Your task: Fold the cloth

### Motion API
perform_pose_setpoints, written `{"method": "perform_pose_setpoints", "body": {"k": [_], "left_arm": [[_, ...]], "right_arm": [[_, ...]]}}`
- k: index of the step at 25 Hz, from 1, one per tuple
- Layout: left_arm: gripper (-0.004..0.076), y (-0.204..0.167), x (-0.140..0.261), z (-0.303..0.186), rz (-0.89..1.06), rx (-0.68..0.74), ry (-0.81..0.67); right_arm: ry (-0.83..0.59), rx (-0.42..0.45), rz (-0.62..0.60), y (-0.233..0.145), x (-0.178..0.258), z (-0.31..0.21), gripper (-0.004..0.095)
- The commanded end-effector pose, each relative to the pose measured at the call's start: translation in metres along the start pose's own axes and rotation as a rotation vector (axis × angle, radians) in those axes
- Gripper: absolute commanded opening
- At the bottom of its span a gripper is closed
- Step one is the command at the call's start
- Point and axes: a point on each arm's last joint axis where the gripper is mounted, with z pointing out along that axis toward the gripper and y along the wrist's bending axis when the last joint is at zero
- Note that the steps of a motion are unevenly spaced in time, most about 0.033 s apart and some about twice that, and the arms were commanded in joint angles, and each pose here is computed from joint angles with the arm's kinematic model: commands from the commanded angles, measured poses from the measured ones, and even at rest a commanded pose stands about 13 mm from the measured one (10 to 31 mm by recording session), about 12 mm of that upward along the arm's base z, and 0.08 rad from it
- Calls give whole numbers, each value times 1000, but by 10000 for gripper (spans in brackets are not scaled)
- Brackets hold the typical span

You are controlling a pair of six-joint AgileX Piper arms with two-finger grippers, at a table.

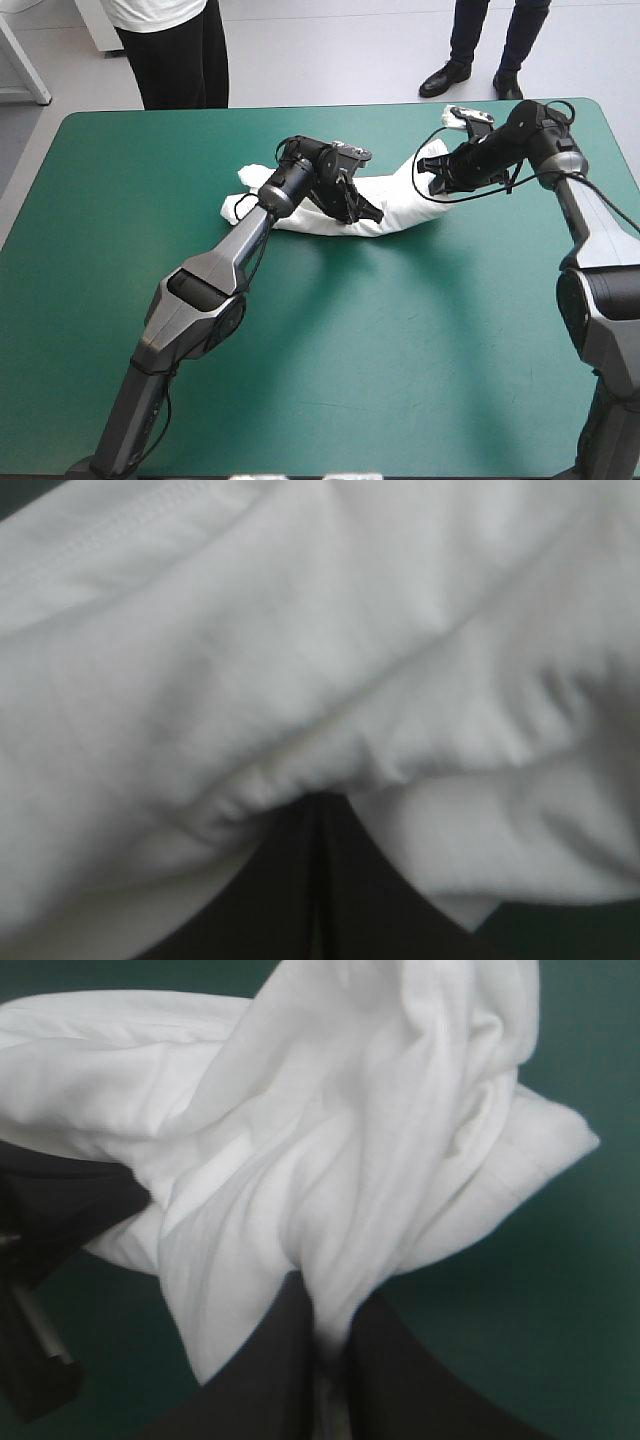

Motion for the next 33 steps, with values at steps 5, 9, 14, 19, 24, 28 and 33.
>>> {"method": "perform_pose_setpoints", "body": {"k": [5,9,14,19,24,28,33], "left_arm": [[-10,-10,-6,-28,-3,37,-50],[-10,-10,-6,-28,-3,35,-50],[-10,-5,-4,-47,-50,-44,-33],[-10,-9,4,-102,-17,-53,-80],[-10,3,45,-130,-7,-168,16],[-10,16,97,-156,-64,-199,67],[-10,13,165,-202,-129,-192,-41]], "right_arm": [[-179,-130,-152,71,-5,-64,-17],[-220,-152,-179,85,-10,-76,-17],[-230,-138,-183,84,-12,-76,-17],[-237,-135,-187,84,-12,-76,-17],[-239,-134,-187,84,-13,-76,-17],[-252,-148,-184,87,-14,-76,-17],[-275,-165,-217,105,-13,-69,-17]]}}
